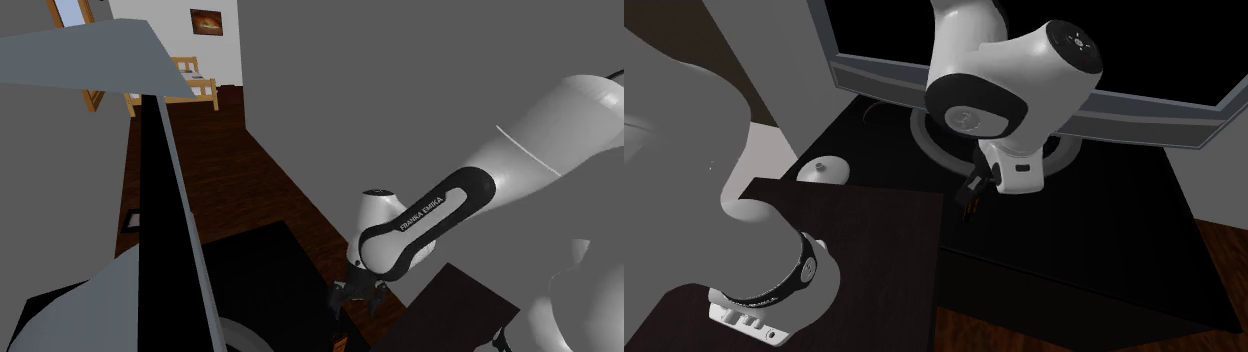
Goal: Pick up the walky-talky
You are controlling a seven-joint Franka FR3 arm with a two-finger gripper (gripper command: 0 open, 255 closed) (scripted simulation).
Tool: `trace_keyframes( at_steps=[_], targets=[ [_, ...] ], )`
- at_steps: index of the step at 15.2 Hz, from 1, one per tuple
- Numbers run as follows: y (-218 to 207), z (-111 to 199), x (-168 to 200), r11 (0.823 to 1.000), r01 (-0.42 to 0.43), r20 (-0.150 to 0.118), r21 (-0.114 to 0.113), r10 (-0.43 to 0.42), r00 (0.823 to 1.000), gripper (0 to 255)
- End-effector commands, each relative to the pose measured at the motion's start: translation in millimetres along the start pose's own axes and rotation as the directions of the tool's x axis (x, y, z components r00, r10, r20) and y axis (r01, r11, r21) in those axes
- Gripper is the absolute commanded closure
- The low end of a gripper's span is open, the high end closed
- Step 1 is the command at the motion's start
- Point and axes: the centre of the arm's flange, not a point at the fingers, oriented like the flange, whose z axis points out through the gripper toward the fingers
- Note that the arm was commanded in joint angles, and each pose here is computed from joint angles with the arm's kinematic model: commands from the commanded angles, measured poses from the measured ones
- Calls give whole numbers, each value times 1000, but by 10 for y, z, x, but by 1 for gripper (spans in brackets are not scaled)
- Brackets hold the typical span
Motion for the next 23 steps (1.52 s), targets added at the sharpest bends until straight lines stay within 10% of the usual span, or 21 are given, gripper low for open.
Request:
trace_keyframes(
  at_steps=[1,12,13,23],
  targets=[
    [-129,241,3,1000,-24,11,13,23,1000,0],
    [-162,774,120,999,-37,19,21,37,999,0],
    [-166,771,120,999,-37,19,21,37,999,255],
    [-168,723,105,999,-37,19,21,37,999,255]
  ],
)
